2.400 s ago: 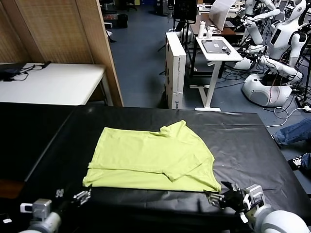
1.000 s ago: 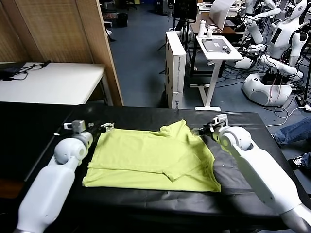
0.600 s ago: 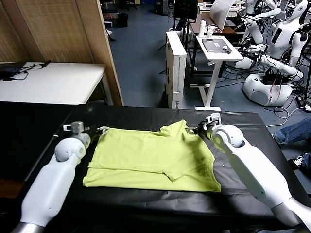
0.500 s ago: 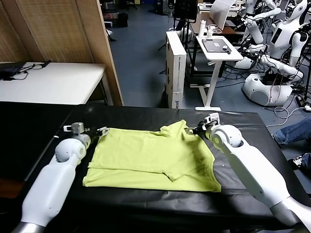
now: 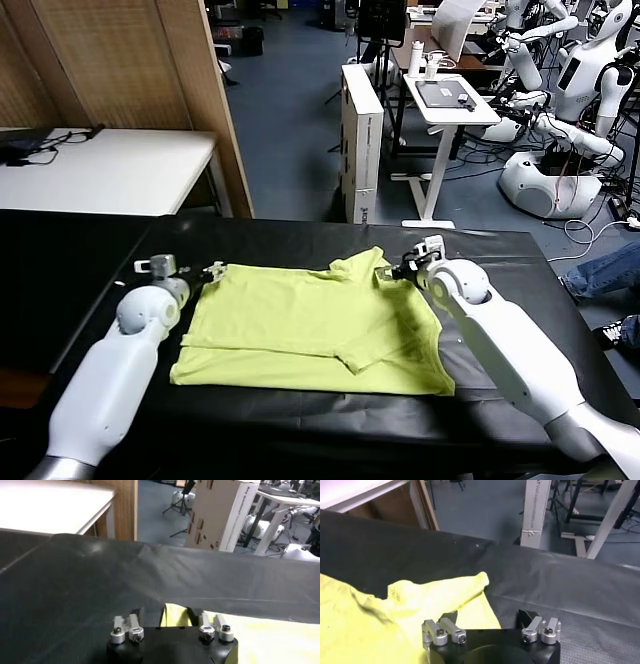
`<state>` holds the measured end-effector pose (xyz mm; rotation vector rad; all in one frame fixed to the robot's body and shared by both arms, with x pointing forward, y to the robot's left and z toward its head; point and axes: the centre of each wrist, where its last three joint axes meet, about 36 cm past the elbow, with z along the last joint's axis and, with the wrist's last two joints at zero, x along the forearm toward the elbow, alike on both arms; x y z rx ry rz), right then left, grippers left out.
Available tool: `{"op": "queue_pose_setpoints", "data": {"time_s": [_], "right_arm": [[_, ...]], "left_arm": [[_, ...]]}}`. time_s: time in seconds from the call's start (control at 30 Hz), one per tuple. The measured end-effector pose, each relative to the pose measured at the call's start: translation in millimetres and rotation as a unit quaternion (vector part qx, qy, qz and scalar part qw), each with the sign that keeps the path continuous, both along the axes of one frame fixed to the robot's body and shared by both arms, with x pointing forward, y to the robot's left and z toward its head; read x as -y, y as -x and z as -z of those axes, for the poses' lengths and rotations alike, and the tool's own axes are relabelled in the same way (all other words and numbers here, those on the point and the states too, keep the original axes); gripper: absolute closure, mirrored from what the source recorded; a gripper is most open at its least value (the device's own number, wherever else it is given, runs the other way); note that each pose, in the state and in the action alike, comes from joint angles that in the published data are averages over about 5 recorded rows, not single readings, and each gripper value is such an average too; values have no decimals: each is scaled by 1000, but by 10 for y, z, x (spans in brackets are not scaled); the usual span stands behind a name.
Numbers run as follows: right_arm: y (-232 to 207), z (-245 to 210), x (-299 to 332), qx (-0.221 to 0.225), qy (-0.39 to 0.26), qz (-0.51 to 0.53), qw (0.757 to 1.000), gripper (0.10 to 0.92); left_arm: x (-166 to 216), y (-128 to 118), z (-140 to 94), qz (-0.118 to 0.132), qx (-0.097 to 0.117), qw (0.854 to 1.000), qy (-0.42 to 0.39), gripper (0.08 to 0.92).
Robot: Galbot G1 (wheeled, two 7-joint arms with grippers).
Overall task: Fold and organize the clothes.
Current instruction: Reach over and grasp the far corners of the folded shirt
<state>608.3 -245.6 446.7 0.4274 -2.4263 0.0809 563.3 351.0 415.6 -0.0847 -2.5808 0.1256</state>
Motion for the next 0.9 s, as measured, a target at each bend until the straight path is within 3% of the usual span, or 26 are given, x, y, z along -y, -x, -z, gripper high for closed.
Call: {"op": "queue_pose_setpoints", "data": {"time_s": [0.17,0.27,0.57,0.9], "right_arm": [[-17,19,-15,-2,-3,2,1000,720],[-18,29,-11,-4,-3,2,1000,850],[-1,10,-18,1,-8,-2,1000,883],[67,-110,82,59,-34,12,998,883]], "left_arm": [[6,6,4,6,2,1000,2,689],[10,15,12,9,2,1000,2,789],[-2,48,30,15,1,1000,4,828],[16,113,-96,18,17,999,20,852]]}}
